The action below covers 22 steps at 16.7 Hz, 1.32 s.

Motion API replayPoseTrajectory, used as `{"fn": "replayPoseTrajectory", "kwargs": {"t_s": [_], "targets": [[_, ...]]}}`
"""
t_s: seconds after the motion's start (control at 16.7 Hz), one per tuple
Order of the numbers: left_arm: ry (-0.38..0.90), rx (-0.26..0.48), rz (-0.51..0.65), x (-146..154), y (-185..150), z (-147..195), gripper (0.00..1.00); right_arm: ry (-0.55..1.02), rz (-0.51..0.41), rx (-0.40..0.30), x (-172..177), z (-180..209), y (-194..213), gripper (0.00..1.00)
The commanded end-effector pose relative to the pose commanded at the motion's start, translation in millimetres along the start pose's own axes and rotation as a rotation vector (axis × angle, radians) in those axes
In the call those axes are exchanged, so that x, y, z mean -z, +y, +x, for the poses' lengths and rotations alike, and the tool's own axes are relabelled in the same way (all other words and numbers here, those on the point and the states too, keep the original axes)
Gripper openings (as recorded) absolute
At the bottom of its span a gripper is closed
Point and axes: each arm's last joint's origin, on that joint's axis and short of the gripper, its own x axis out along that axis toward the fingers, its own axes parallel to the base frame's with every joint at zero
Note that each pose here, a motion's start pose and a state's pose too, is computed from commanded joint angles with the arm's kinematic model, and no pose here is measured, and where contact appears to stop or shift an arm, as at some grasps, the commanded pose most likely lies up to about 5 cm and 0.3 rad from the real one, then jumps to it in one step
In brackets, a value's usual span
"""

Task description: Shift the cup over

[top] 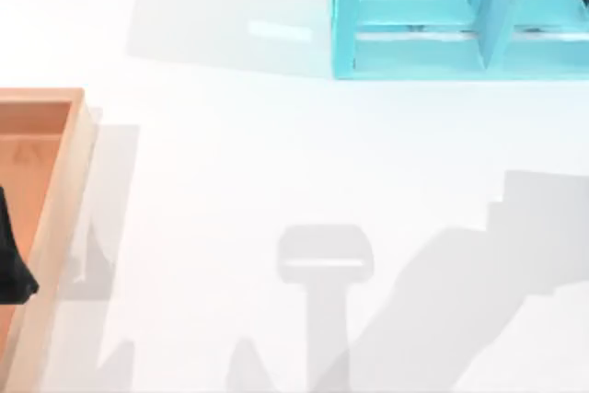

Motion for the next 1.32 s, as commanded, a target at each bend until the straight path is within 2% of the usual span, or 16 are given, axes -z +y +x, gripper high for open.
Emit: {"fn": "replayPoseTrajectory", "kwargs": {"t_s": [0.12,0.9,1.32], "targets": [[0.000,0.000,0.000,0.0,0.0,0.0,1.00,0.000,0.000,0.000,0.0,0.0,0.0,1.00],[0.000,0.000,0.000,0.0,0.0,0.0,1.00,0.000,0.000,0.000,0.0,0.0,0.0,0.02],[0.000,0.000,0.000,0.0,0.0,0.0,1.00,0.000,0.000,0.000,0.0,0.0,0.0,0.00]]}}
